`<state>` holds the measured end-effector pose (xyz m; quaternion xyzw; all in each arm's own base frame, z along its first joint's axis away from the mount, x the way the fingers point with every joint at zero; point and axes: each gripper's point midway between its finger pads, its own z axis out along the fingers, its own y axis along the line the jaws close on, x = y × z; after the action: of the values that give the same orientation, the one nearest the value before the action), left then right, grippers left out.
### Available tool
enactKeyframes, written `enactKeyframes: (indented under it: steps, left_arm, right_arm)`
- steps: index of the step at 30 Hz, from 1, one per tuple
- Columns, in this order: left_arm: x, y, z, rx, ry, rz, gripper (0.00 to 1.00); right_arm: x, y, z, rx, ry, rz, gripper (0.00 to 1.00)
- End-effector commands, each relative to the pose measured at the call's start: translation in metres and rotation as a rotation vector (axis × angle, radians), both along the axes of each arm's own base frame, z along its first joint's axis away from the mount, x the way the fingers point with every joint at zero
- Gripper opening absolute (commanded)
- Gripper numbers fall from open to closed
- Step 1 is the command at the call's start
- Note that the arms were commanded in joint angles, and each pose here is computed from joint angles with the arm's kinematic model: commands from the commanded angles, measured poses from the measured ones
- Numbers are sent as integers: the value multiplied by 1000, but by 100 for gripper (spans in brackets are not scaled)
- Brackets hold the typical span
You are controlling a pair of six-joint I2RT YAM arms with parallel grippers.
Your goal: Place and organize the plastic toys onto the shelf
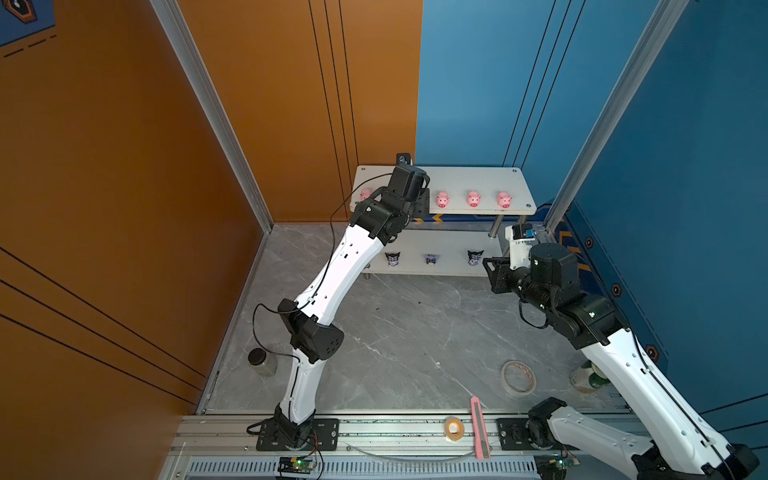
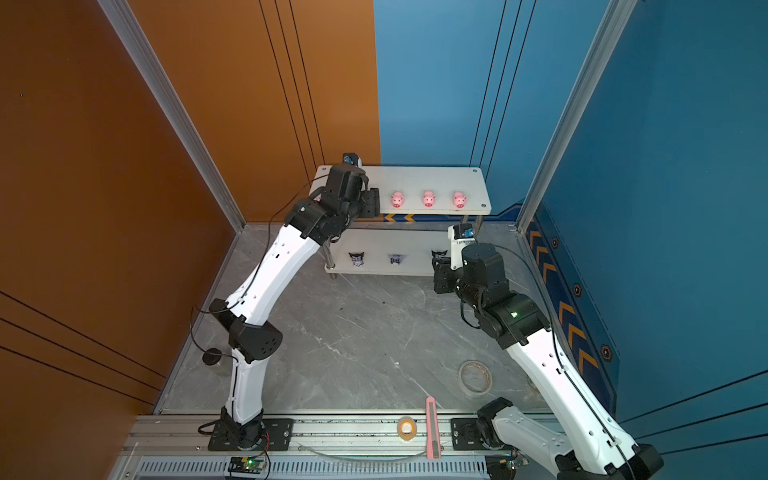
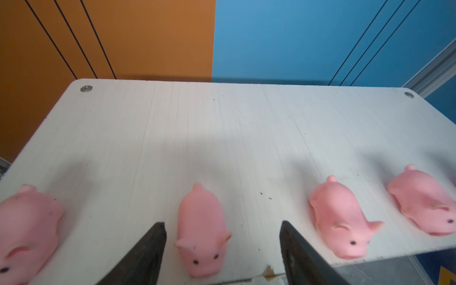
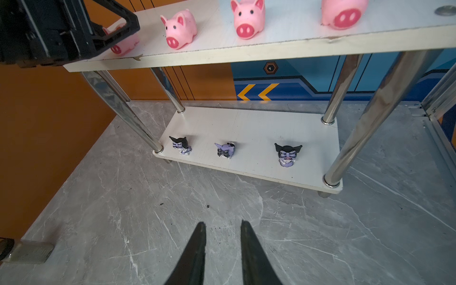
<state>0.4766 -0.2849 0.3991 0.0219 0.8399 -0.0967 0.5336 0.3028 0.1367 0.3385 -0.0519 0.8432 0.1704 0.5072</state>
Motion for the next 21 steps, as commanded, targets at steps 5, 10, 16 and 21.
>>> enactKeyframes:
  steps: [5,10,16,21]
  left_arm:
    - [-49,26,68,34,-132,31,77]
    - [-68,60,81,75,-156,107,78]
    - [-66,103,65,129,-118,202,79]
    - [-51,132,38,105,-46,256,80]
  right_arm:
    - [3,3,-6,20,18,6,27]
    - [1,3,-2,26,6,9,28]
    - [0,2,-1,27,4,9,29]
    - [1,3,-3,23,10,11,29]
